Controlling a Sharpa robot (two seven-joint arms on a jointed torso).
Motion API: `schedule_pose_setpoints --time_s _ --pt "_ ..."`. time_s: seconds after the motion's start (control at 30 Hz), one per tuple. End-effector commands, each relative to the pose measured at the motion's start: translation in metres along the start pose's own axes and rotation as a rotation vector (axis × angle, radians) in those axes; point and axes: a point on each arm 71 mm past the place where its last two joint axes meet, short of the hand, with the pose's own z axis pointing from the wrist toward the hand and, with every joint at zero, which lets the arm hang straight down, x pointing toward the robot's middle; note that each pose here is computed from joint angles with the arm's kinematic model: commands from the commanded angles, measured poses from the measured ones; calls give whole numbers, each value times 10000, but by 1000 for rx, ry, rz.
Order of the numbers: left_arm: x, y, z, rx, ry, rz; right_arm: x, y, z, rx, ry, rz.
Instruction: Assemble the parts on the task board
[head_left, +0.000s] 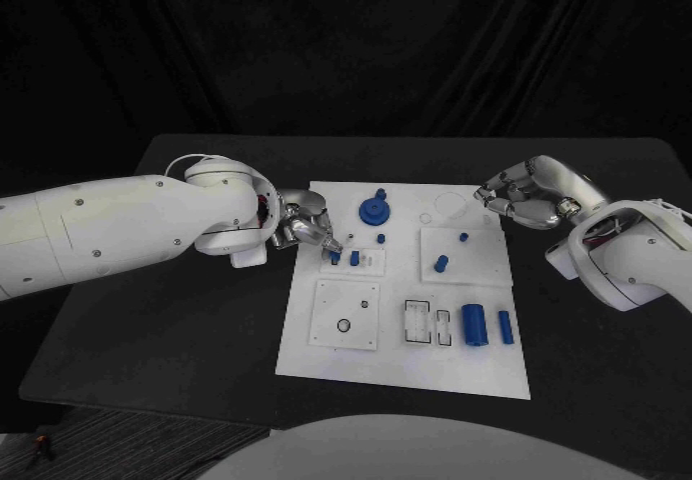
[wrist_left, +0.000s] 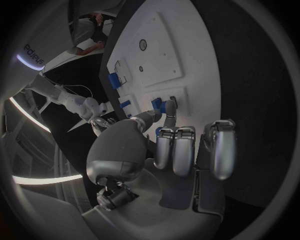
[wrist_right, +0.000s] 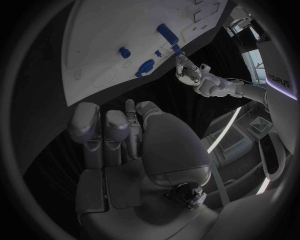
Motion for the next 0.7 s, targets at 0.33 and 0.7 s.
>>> schedule_pose_setpoints --time_s 0.33,0.7 --pt "-1 25 -19 1 25 16 8 -16 -1 20 1 -4" --pt "-10 20 -3 -7 18 59 11 -14 2 19 2 -4"
